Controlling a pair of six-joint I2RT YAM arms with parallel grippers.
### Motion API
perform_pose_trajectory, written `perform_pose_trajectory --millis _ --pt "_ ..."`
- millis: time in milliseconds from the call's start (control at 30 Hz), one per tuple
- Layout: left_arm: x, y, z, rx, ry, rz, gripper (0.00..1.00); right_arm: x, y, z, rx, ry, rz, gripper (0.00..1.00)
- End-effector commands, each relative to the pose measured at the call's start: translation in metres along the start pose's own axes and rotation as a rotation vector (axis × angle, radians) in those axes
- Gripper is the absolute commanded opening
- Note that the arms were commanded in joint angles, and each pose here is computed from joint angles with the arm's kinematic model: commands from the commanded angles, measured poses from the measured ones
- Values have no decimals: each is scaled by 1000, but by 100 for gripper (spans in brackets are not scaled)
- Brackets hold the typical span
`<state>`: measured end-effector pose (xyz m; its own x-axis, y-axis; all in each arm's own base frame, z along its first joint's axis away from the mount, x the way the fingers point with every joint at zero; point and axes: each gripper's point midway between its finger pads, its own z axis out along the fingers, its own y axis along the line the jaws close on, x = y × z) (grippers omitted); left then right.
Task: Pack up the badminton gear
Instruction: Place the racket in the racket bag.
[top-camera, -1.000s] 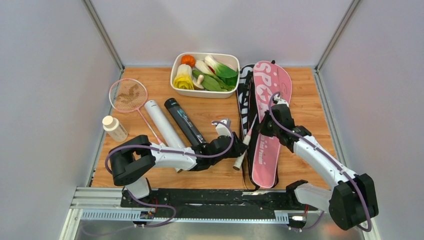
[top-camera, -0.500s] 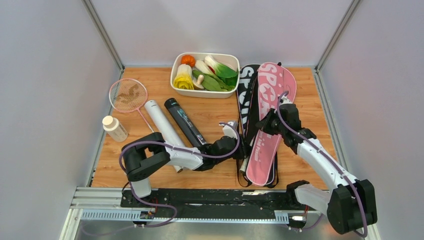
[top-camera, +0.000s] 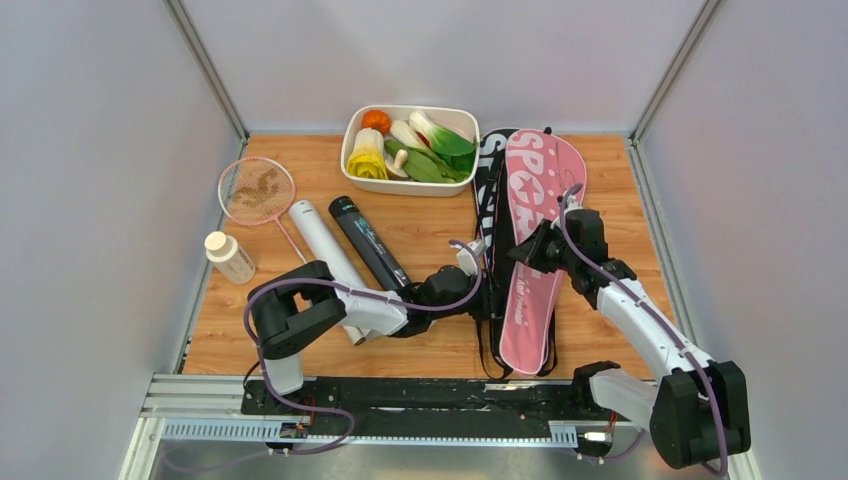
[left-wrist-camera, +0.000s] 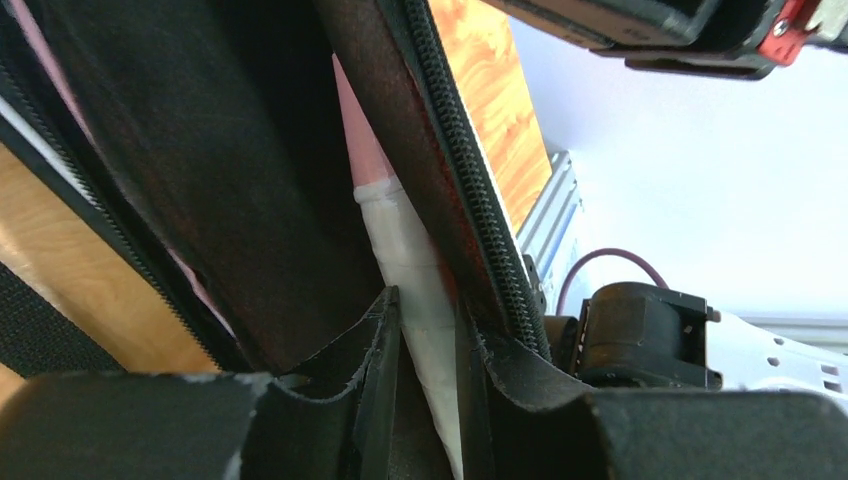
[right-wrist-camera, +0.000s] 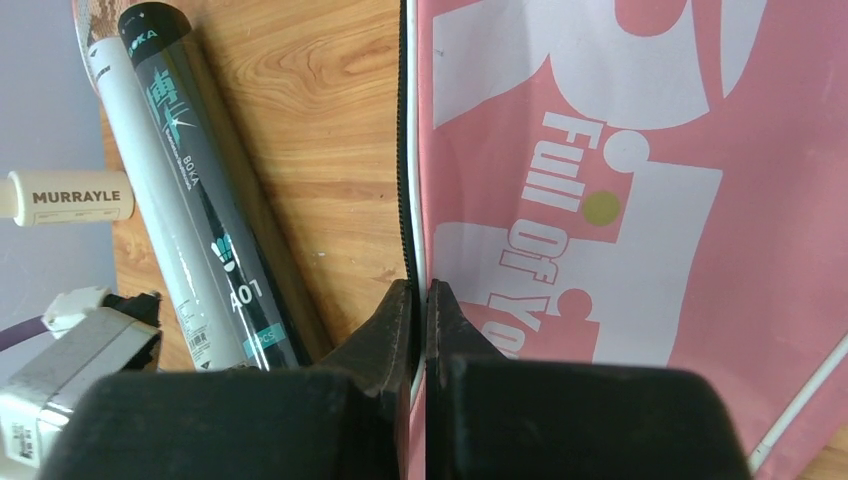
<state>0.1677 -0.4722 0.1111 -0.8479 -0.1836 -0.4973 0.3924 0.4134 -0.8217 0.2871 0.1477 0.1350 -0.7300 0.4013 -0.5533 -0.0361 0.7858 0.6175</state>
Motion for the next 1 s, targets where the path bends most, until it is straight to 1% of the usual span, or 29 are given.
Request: perform_pose_trajectory --millis 0,100,167,200,233,267,300,333,367,400,433,467,500,533,567,600,633,667,700,733,767,800,833,867,900,933,967 --pt "-7 -61 1 219 20 23 34 -22 25 -8 -111 -75 -17 0" --pt "-8 -61 -1 201 26 52 37 -24 25 -9 -111 -86 -9 0" --pt "-8 -52 -6 154 29 69 40 -27 24 -10 -108 -99 -9 0" --pt "-12 -52 -10 140 10 88 42 -28 24 -11 -109 -105 -12 0" --pt "-13 -43 -11 93 6 94 43 -29 24 -11 -108 -109 -15 0" --pt "-19 -45 -16 84 -9 119 45 -30 23 -12 -108 -113 -18 0" --pt "-19 -34 -19 24 -4 129 46 -30 22 -13 -109 -115 -21 0" --pt "-28 -40 -23 14 -20 162 47 -30 21 -14 -108 -117 -23 0" --pt "-27 -29 -27 -50 -2 181 48 -30 21 -15 -110 -120 -25 0" --pt "-39 -38 -32 -55 -27 218 49 -31 20 -16 -111 -122 -25 0" --pt "-40 -25 -37 -130 -22 235 50 -31 19 -17 -110 -125 -26 0" --pt "-51 -33 -43 -134 -46 266 50 -32 19 -17 -111 -128 -28 0" --pt "-54 -23 -49 -202 -50 283 52 -31 19 -18 -111 -128 -31 0" --pt "-65 -31 -56 -208 -74 308 52 -32 18 -18 -110 -130 -33 0" --pt "-70 -20 -65 -284 -86 324 54 -32 18 -19 -111 -131 -38 0" --pt "-83 -27 -73 -300 -119 338 56 -32 19 -19 -111 -132 -43 0" --pt "-88 -12 -84 -389 -126 353 62 -32 18 -19 -110 -133 -47 0" --pt "-101 -17 -94 -410 -152 371 67 -33 18 -20 -111 -135 -52 0" --pt "-110 0 -107 -507 -163 389 72 -33 19 -20 -113 -137 -58 0" --pt "-123 -4 -118 -534 -190 405 74 -34 20 -21 -114 -139 -63 0" --pt "-134 16 -136 -650 -200 417 75 -35 21 -22 -117 -144 -67 0" --pt "-146 16 -149 -687 -230 413 75 -36 21 -23 -118 -148 -71 0" --pt "-160 34 -172 -792 -257 405 75 -37 23 -25 -123 -153 -76 0" --pt "-167 40 -185 -838 -277 392 75 -38 24 -26 -128 -156 -83 0" --pt "-182 55 -213 -924 -328 341 76 -38 26 -27 -132 -156 -87 0" --pt "-183 68 -230 -979 -331 316 75 -38 27 -28 -136 -157 -94 0" --pt "-196 80 -255 -1019 -403 243 75 -39 28 -29 -140 -158 -100 0"
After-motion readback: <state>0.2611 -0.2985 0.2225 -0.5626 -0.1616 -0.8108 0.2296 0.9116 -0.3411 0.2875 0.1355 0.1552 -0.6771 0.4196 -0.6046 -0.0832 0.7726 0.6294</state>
